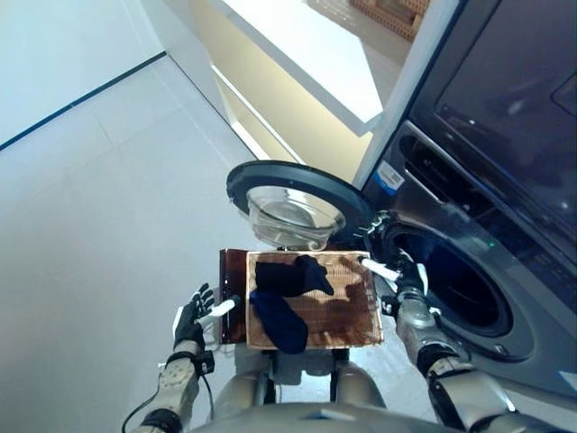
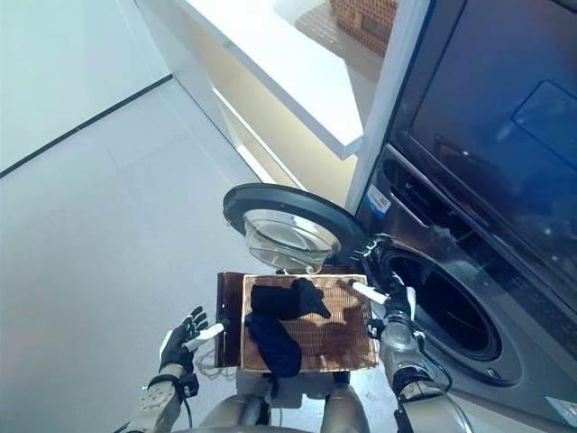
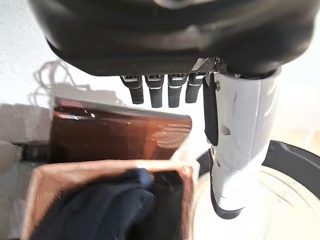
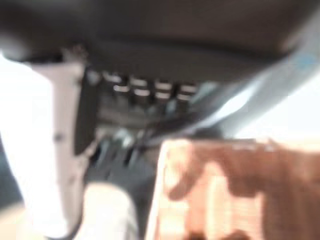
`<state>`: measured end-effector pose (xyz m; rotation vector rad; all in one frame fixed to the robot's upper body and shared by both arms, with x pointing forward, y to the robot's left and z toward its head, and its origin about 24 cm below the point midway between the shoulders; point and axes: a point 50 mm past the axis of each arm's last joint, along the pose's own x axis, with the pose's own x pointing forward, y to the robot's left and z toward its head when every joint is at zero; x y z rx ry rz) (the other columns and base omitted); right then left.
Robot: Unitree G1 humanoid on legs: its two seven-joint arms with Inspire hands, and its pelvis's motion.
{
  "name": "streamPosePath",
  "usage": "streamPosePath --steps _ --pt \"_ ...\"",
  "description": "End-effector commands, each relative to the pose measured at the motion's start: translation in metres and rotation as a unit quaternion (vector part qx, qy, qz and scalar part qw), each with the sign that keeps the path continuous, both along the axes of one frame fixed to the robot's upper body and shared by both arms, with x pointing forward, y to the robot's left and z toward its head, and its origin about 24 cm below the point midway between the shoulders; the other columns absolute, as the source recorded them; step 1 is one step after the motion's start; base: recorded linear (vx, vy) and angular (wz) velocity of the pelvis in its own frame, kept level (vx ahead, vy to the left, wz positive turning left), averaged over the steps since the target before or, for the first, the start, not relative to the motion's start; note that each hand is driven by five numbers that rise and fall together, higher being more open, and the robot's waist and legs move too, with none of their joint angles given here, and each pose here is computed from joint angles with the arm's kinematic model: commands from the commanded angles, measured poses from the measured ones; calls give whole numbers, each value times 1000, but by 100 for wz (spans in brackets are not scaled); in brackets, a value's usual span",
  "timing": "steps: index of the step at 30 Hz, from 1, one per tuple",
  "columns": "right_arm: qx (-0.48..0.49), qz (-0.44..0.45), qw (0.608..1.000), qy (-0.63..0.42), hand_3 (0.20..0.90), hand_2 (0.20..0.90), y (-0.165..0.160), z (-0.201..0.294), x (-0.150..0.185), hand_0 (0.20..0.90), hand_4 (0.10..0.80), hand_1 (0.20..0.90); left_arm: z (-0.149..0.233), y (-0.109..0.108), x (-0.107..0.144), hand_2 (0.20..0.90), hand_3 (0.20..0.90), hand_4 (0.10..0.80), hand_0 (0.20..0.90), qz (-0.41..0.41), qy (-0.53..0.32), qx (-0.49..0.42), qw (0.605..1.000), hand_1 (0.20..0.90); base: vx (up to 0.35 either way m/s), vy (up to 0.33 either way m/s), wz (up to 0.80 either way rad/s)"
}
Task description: Pick up the clothes and place them into the washing machine
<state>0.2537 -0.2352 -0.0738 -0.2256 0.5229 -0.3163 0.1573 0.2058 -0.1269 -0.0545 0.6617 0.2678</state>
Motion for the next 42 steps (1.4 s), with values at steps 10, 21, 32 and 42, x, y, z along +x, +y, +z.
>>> streamPosePath --steps 10,21,32,42 --pt "-244 238 940 11 900 900 33 7 11 900 800 900 11 14 24 900 900 800 900 -1 -18 69 997 900 -3 -8 5" --pt "-464 429 774 -33 900 900 60 30 38 900 800 900 29 8 47 900 900 800 900 -10 -84 61 995 900 -54 2 7" --pt "-538 470 699 -43 900 900 87 29 46 900 800 900 41 -3 66 900 900 800 900 -15 -115 61 991 900 -20 0 9" --pt "-536 469 700 -50 900 900 102 19 37 900 800 900 41 -9 70 900 900 800 900 -13 -116 62 991 900 3 11 5"
